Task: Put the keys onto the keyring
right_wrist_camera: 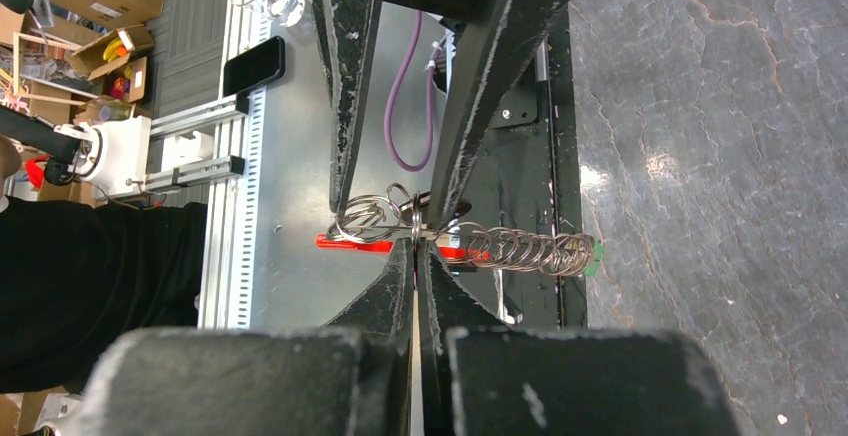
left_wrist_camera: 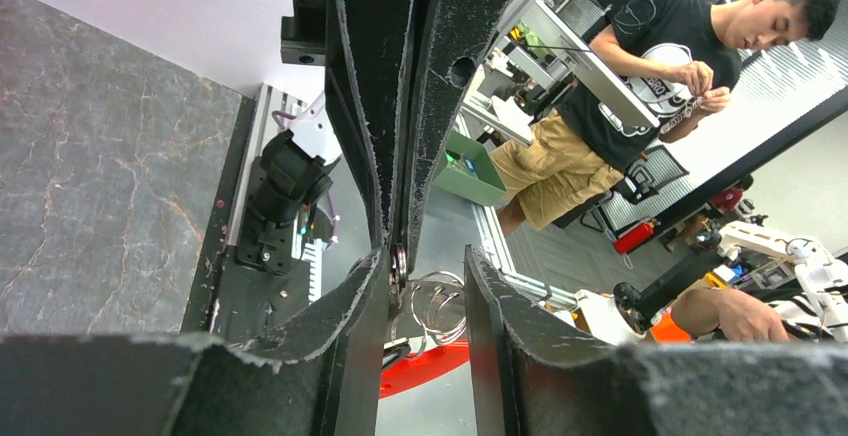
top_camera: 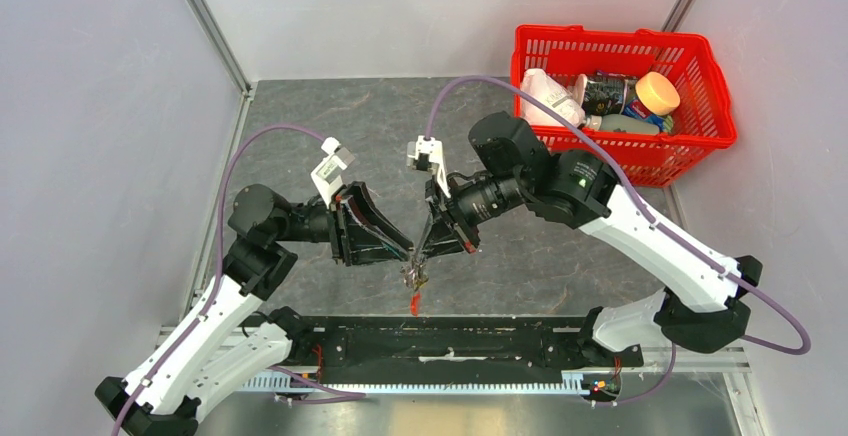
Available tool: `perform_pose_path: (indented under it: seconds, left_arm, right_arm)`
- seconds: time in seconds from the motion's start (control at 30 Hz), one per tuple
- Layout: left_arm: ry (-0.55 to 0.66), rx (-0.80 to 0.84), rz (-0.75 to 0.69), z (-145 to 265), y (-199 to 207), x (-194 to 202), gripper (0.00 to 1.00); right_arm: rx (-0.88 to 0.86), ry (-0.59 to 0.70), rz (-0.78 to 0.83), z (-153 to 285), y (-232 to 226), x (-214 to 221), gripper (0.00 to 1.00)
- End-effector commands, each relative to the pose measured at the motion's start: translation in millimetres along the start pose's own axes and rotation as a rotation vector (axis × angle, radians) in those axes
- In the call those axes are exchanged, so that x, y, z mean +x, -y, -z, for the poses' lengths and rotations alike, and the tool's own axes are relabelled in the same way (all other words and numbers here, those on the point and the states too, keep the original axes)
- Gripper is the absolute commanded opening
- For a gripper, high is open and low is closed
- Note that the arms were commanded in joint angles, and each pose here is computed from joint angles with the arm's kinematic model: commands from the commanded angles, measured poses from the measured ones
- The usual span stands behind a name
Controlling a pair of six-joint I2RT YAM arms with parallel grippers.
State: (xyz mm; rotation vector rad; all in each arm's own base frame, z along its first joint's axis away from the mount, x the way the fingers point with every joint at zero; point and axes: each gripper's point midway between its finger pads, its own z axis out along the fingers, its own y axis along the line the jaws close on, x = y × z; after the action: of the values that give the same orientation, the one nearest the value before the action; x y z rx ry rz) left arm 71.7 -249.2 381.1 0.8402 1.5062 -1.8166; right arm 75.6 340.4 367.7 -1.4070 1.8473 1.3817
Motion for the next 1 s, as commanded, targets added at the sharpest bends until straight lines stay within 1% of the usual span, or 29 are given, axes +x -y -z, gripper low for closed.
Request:
perform_pose_path:
  seconds: [0.0,0.27,0.73,0.97]
  left_arm:
    - [-0.03,0.03,-0.05,2.4,9.4,2.1,0.39]
    - [-0.038,0.029,-0.046,1.9,6.9,4.0,0.38]
    - [-0.046,0.018,-0.049,-0.3,0.8,5.9,0.25]
    - [-0.048,0.015,-0.051,-3.3,-2.7,5.7,0.23]
  right_arm:
    - [-0.007,0.051,0.046,6.2,-5.5,-19.1,0.0]
    - [-0.004,0.045,0.041,3.5,-2.9,-20.0,0.0]
    - [-0.029,0.033,0.042,2.8,-6.0,-17.5,0.0]
    - [-0.042,0.029,0.048,2.3,-8.0,-16.1,0.0]
